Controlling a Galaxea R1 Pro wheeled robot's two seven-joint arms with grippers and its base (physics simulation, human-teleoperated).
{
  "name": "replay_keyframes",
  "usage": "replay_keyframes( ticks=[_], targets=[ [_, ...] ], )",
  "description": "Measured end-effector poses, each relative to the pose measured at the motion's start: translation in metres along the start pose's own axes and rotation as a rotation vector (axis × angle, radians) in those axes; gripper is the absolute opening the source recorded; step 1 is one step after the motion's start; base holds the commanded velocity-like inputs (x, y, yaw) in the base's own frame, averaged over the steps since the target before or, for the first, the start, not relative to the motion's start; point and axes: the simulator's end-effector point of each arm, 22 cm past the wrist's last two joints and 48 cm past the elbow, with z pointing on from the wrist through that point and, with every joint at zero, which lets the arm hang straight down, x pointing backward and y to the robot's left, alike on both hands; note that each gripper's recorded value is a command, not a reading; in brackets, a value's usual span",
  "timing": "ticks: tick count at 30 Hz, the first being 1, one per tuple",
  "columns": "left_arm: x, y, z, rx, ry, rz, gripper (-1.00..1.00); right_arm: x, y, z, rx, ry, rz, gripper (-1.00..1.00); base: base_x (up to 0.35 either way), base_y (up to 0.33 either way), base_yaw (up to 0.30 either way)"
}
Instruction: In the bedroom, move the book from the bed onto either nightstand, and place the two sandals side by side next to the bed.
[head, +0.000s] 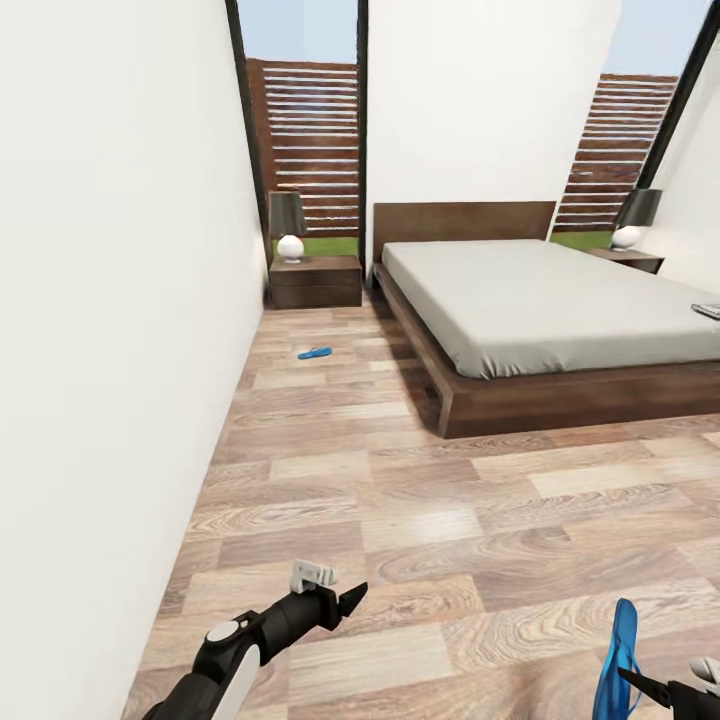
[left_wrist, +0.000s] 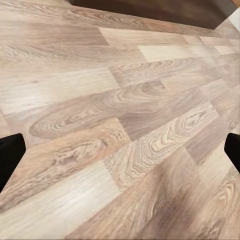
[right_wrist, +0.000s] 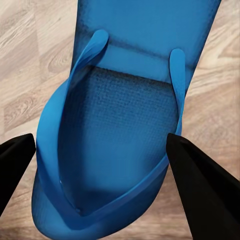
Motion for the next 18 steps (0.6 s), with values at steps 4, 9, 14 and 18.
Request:
replay_keyframes(
  ticks=[4,9,14,18],
  targets=[
    [0.0004,-0.0024,0.0015,0.002,-0.001,-0.004,1.0,0.0002,0.0002,0.0002,0.0,0.0,0.0,-1.0,0.027,-0.026,-0.004],
    [0.0,-0.0053,0.0029,0.006,-0.003,-0.007,1.0,0.0,0.0003,0.0001,-0.001,0.0,-0.001,-1.0,0.153,-0.14,0.0],
    [0.0,-0.0059,0.0033,0.007,-0.003,-0.008,1.0,0.0005,0.0006,0.0007,-0.001,0.0,0.0,-1.0,0.033,-0.03,0.0],
    [0.0,-0.0061,0.0033,0.007,-0.003,-0.008,1.0,0.0005,0.0009,0.0007,-0.002,0.0,0.0,-1.0,0.096,-0.137,0.0]
  ],
)
